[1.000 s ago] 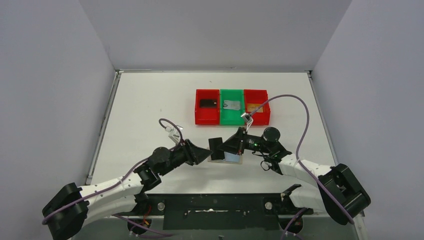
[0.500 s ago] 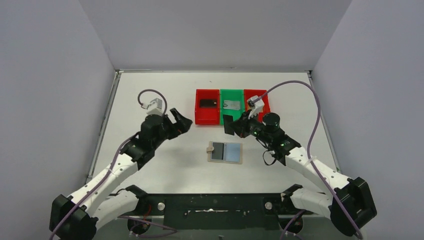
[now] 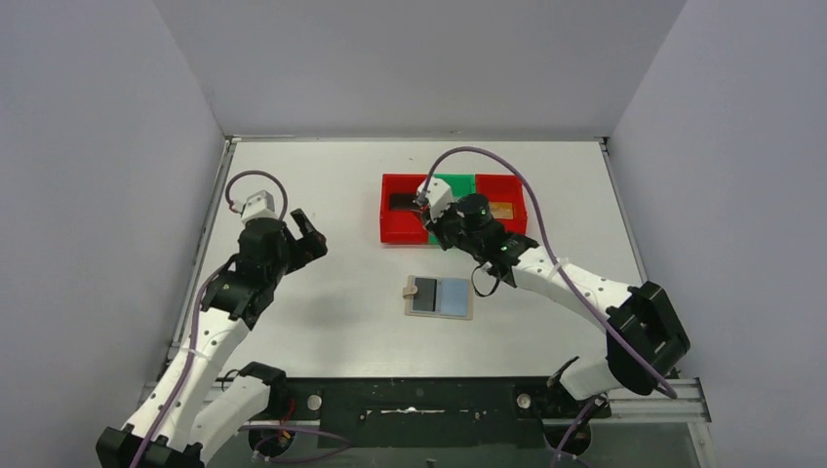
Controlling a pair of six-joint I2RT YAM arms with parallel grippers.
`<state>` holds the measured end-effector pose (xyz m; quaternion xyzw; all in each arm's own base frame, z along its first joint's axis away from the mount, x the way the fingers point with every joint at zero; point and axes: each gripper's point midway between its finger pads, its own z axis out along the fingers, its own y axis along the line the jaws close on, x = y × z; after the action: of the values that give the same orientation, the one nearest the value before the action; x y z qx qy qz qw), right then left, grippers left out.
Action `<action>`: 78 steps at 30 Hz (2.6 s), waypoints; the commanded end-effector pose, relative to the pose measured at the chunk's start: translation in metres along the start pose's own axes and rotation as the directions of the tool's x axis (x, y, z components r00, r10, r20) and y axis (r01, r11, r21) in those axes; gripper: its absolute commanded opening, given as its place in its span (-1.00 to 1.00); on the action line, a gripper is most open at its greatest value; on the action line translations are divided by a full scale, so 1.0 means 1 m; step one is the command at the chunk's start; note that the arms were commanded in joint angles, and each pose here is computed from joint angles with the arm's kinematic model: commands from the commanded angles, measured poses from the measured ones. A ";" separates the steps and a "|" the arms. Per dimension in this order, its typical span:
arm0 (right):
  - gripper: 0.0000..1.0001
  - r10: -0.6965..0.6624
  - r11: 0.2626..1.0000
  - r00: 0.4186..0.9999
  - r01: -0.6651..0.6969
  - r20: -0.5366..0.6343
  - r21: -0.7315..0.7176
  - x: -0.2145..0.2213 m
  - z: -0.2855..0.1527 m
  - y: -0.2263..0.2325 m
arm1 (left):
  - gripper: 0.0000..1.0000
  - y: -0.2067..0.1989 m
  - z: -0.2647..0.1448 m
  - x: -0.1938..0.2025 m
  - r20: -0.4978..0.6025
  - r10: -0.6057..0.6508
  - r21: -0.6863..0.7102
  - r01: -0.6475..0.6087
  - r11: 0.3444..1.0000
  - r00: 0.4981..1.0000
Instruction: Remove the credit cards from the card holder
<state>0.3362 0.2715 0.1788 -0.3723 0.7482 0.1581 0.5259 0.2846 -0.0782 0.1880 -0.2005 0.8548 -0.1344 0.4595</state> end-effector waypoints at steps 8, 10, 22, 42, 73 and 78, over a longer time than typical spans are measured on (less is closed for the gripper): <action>-1.00 -0.270 0.957 0.963 0.270 -0.018 0.101 -0.033 0.048 -0.028 | 0.85 0.030 -0.005 -0.006 0.106 0.065 -0.065 -0.059 0.996 0.992; -1.00 -0.303 0.947 0.952 0.306 -0.044 0.097 -0.029 0.056 -0.030 | 0.85 0.037 -0.004 -0.004 0.098 0.066 -0.106 -0.056 0.993 0.993; -1.00 -0.365 0.924 0.926 0.373 -0.098 0.088 -0.024 0.088 -0.038 | 0.87 0.042 -0.017 -0.016 0.174 0.041 -0.117 -0.020 0.993 0.984; -0.96 -0.482 0.875 0.862 0.484 -0.160 -0.025 -0.017 0.136 -0.041 | 0.87 0.043 -0.018 -0.015 0.165 0.046 -0.124 -0.025 0.992 0.985; -0.81 -0.715 0.675 0.623 0.734 -0.318 -0.080 0.038 0.199 -0.088 | 0.87 0.040 -0.016 -0.014 0.154 0.056 -0.111 -0.039 0.993 0.987; -0.51 -0.702 0.696 0.641 0.710 -0.311 -0.107 0.041 0.196 -0.083 | 0.87 0.040 -0.015 -0.013 0.145 0.061 -0.108 -0.045 0.993 0.988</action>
<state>0.5108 0.3213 0.0507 -0.6600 0.6255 -0.1279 0.3961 0.2646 -0.0340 0.1784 -0.2178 0.8357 -0.0535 0.5013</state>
